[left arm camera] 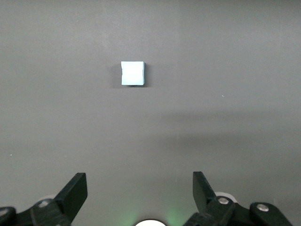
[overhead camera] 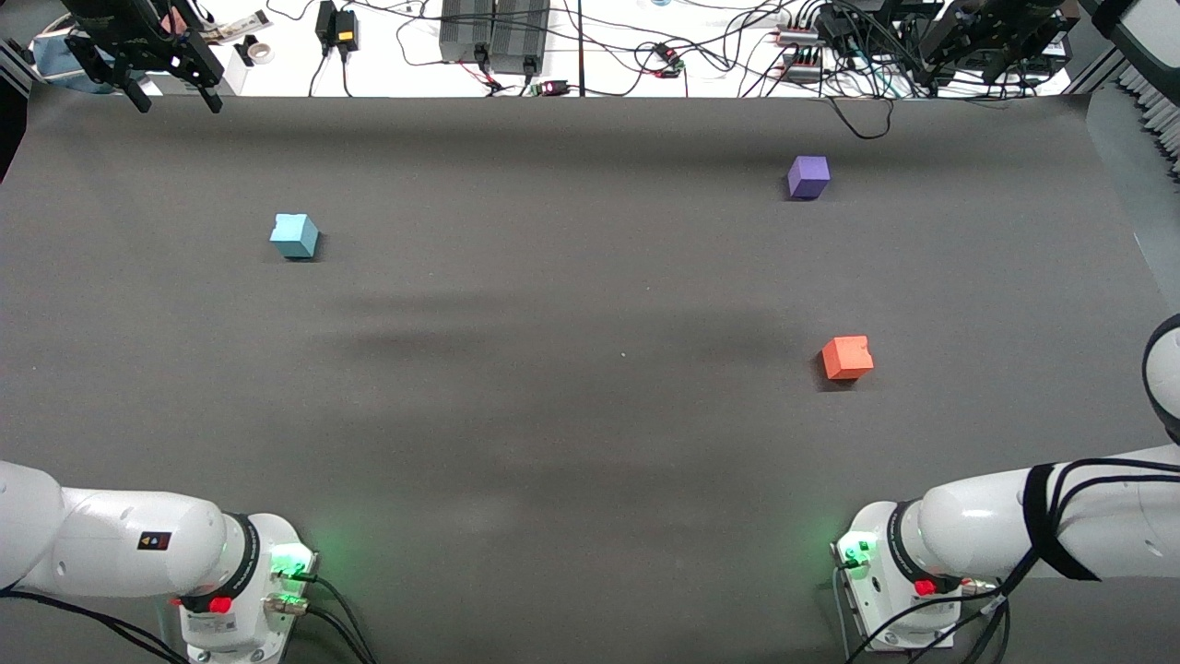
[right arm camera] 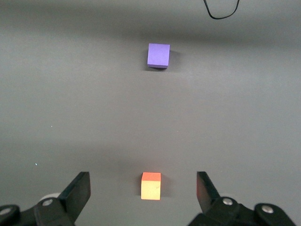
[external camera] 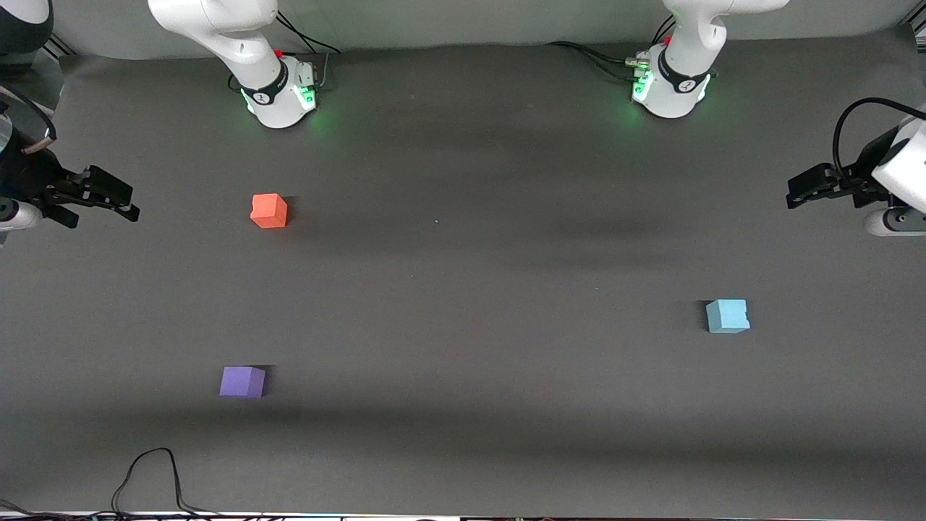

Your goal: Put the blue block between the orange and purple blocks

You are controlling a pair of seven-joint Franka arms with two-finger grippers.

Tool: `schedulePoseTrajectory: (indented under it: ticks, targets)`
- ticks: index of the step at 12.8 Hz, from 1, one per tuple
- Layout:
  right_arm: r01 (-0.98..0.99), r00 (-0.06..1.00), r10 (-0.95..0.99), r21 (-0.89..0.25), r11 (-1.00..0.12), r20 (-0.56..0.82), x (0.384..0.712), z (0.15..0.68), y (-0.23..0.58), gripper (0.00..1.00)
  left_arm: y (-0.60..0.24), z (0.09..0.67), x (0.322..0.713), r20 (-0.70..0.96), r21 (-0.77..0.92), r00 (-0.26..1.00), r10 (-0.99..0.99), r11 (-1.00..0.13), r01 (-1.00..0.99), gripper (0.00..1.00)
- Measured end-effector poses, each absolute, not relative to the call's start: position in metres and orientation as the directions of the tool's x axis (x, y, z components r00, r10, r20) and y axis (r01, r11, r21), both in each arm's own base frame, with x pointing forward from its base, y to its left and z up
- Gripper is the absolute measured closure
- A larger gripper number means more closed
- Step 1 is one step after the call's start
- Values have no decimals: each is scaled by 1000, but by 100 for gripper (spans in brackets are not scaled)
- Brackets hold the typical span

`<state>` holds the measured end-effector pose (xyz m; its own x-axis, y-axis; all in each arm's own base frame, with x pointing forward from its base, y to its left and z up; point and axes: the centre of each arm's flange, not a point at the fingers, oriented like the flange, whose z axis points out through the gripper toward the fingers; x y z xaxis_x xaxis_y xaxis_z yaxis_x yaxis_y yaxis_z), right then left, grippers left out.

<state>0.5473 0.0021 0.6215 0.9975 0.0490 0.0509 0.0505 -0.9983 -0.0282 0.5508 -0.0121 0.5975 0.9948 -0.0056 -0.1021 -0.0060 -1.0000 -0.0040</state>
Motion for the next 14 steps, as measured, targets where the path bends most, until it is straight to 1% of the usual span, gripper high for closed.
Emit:
schedulePoseTrajectory:
  ticks: [8,11,14]
  targets:
    - [51,998,50,-29,-998,32,545,620,2,0,-7,589,555,-109,-5,994,-3,-1000,-3,0]
    - [50,998,50,-29,-998,24,546,617,2,0,-3,552,578,-105,-10,994,-5,-1000,-6,0]
    - [50,999,50,-30,-998,10,546,613,2,0,10,486,611,-113,-13,993,-21,-1000,-22,0]
